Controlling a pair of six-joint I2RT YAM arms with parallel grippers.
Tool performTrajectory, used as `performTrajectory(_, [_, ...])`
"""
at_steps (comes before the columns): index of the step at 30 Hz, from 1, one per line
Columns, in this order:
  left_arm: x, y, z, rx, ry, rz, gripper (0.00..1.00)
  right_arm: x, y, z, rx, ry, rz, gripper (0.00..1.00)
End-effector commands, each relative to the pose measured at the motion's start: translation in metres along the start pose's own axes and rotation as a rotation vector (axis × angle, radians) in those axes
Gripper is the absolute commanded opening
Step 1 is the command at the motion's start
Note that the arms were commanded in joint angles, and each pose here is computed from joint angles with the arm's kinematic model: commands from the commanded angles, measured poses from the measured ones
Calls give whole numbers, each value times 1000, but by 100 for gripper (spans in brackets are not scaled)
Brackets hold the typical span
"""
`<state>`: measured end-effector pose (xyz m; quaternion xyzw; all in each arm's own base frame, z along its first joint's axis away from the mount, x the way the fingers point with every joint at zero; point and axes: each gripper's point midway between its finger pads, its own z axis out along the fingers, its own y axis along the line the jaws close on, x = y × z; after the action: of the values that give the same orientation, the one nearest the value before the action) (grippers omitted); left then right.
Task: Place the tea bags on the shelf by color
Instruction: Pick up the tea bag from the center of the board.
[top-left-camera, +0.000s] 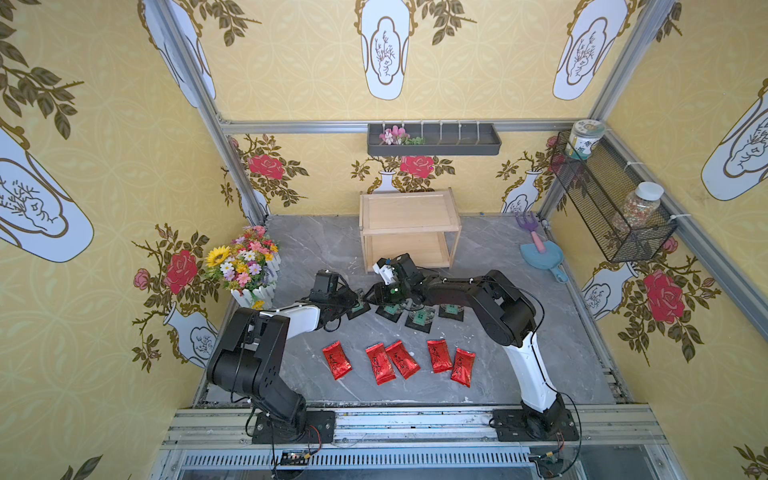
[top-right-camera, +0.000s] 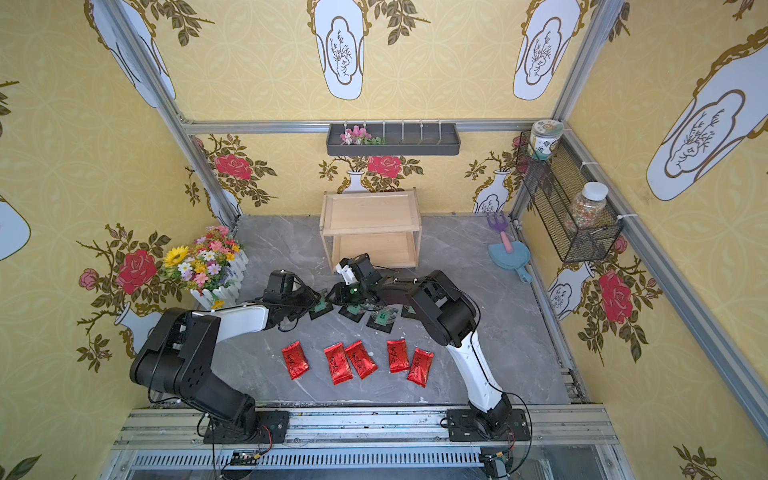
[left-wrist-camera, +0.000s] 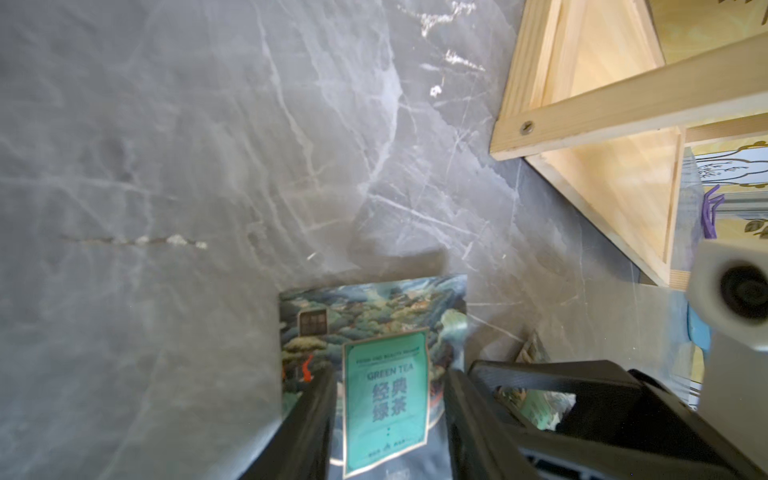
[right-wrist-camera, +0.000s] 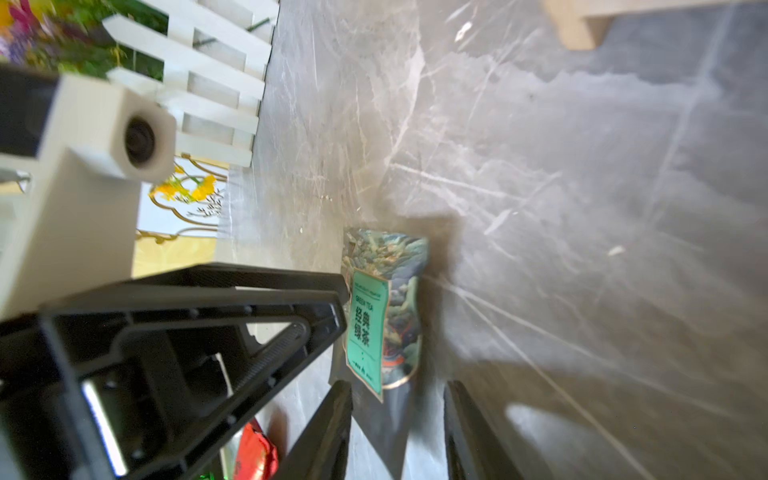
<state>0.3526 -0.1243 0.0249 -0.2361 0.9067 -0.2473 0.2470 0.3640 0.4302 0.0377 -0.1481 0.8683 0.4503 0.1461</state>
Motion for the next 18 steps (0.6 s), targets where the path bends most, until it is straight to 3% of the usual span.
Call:
performTrajectory(1, [0, 3, 2, 2, -12, 6, 48, -3, 4, 3, -42, -6, 34, 41])
performTrajectory(9, [5, 6, 3, 9, -5, 6, 47, -5, 3, 7, -90, 10, 90, 37])
performTrajectory(18, [7, 5, 3, 21, -1, 10, 47, -9, 10, 10, -140, 9, 114, 18])
